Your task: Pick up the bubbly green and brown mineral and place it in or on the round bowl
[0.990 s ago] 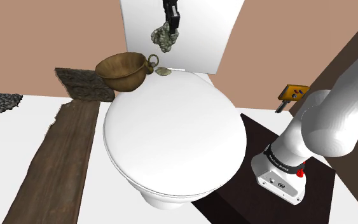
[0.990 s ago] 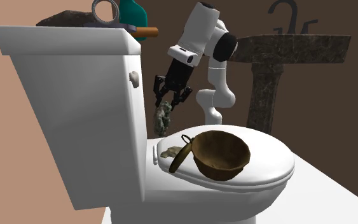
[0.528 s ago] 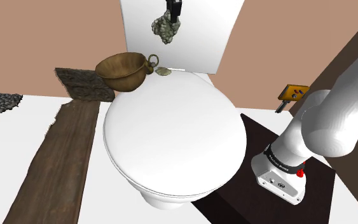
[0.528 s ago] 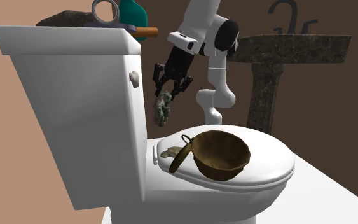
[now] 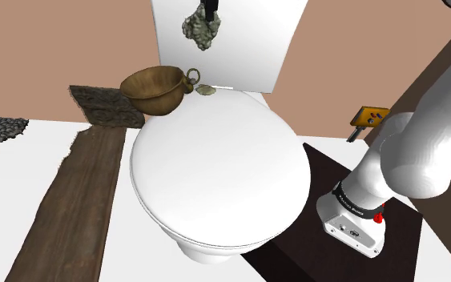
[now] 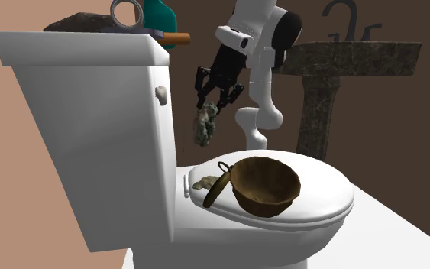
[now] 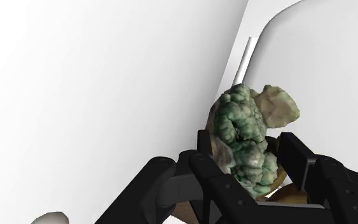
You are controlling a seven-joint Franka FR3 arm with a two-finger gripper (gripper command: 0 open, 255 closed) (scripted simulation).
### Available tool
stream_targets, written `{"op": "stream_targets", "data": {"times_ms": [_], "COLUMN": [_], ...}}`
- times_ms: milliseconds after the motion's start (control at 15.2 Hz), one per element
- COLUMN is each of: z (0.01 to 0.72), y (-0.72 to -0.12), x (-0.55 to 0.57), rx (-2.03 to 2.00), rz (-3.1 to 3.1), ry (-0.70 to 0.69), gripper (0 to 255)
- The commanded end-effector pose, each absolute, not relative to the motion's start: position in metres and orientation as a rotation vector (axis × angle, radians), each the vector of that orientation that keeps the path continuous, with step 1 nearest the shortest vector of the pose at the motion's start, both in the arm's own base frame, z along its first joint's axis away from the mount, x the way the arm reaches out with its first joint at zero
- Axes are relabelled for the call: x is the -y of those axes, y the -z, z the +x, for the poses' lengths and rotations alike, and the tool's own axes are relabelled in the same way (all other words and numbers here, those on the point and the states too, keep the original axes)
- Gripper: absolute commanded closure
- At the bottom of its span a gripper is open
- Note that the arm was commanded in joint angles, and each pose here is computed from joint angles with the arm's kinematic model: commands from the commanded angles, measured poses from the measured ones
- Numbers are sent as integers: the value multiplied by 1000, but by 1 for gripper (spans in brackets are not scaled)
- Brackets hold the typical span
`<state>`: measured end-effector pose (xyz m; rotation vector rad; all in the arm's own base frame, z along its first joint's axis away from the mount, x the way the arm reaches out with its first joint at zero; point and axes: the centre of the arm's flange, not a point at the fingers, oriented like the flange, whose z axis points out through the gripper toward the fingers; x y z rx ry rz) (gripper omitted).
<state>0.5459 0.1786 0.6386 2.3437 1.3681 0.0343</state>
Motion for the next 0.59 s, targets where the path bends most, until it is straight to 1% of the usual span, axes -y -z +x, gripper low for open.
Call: {"op": "stream_targets", "data": {"times_ms": [0,528], "z": [543,536], "y": [-643,-652], "x": [-205,-310], "rx": [-1367,-1367], "rz": [2344,2344], "ry": [-35,-35], "gripper": [255,255]}}
